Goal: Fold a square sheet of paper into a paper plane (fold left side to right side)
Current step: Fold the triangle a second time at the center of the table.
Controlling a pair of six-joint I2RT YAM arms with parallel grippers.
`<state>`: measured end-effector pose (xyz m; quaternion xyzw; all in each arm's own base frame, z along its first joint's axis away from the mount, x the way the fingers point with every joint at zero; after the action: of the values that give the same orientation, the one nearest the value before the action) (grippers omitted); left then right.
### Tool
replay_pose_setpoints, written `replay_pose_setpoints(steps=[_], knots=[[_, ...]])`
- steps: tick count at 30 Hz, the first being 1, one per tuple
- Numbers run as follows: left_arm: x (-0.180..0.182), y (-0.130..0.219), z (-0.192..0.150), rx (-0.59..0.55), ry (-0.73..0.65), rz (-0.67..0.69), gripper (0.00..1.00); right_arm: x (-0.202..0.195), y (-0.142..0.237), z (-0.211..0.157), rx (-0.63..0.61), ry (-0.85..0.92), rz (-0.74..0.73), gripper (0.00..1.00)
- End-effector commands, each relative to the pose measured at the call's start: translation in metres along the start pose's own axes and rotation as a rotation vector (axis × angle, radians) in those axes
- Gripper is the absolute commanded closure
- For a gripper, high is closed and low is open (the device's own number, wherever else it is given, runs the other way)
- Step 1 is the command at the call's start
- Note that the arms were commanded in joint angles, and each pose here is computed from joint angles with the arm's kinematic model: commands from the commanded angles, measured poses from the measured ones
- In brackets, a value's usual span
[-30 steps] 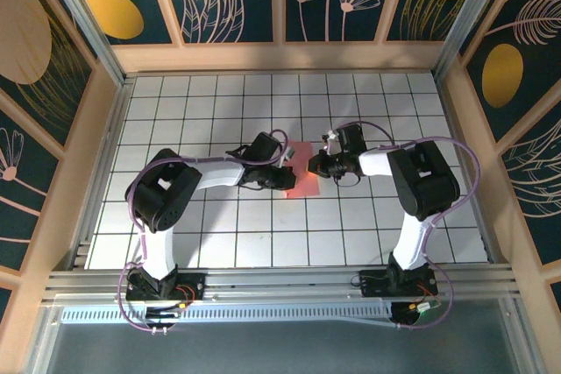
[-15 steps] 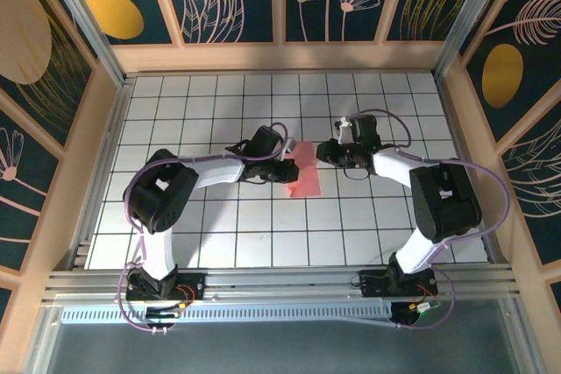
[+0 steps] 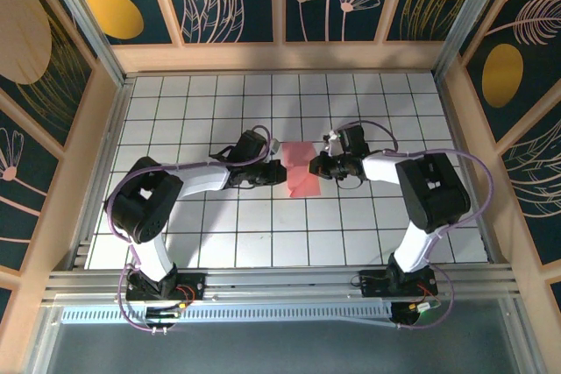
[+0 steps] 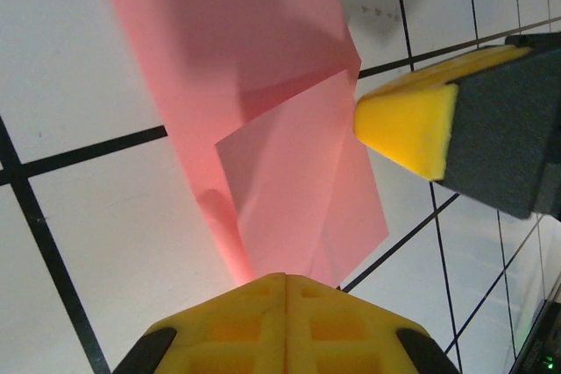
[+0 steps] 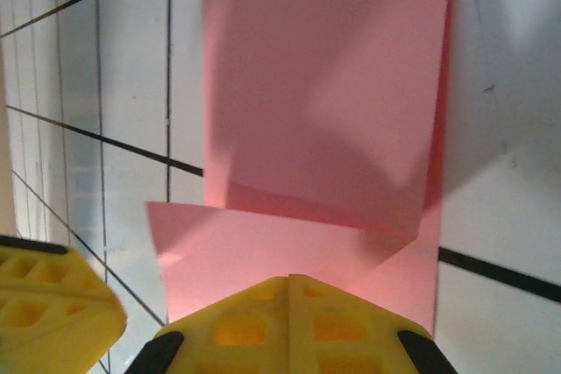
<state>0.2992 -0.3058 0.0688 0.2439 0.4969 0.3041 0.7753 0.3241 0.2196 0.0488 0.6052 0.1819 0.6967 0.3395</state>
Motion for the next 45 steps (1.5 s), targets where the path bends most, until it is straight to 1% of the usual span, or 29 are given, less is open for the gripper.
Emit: replay_pose_setpoints(steps=[1, 6, 10, 12, 14, 16, 22, 27, 35, 40, 45], knots=[[-0.008, 0.002, 0.008, -0.035, 0.005, -0.039, 0.93, 0.008, -0.007, 0.010, -0.012, 0.019, 0.018, 1.00], [-0.009, -0.005, 0.011, -0.035, 0.007, -0.064, 0.93, 0.005, -0.008, 0.013, -0.023, 0.024, 0.001, 1.00], [-0.007, -0.013, 0.016, -0.042, 0.013, -0.058, 0.93, 0.002, -0.012, 0.015, -0.018, 0.026, -0.011, 1.00], [-0.001, -0.018, 0.014, -0.035, 0.023, -0.045, 0.93, 0.001, -0.013, 0.016, -0.021, 0.024, -0.016, 1.00], [-0.004, -0.021, 0.023, -0.049, 0.014, -0.050, 0.93, -0.001, -0.014, 0.015, -0.018, 0.024, -0.022, 1.00], [-0.002, -0.026, 0.024, -0.044, 0.015, -0.045, 0.93, -0.002, -0.014, 0.016, -0.019, 0.024, -0.029, 1.00], [0.008, -0.035, 0.020, -0.029, 0.025, -0.018, 0.93, 0.003, -0.007, 0.020, -0.043, 0.039, -0.034, 1.00], [0.017, -0.039, 0.013, -0.015, 0.033, 0.006, 0.93, 0.008, 0.004, 0.021, -0.067, 0.053, -0.036, 0.96], [0.028, -0.045, 0.008, -0.009, 0.066, 0.040, 0.93, 0.015, 0.008, 0.004, -0.040, 0.040, 0.002, 0.97], [0.032, -0.048, 0.005, -0.003, 0.091, 0.049, 0.94, 0.024, -0.003, -0.012, -0.004, 0.028, 0.039, 0.99], [0.035, -0.048, 0.002, 0.003, 0.091, 0.057, 0.94, 0.023, -0.012, -0.012, -0.003, 0.019, 0.031, 0.99]])
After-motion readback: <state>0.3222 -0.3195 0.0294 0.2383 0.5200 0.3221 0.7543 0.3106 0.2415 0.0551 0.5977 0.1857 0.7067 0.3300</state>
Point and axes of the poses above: each hand's point on the last joint's axis, 136 mm out from that joint toward the fingers, its own y axis back along the fingers, its own x axis along the line the jaws close on, z = x × y, the point moved 2 cm from there along y, back along the fingers, and after that the axes turned 6 degrees about -y, right-handed, at the moved point
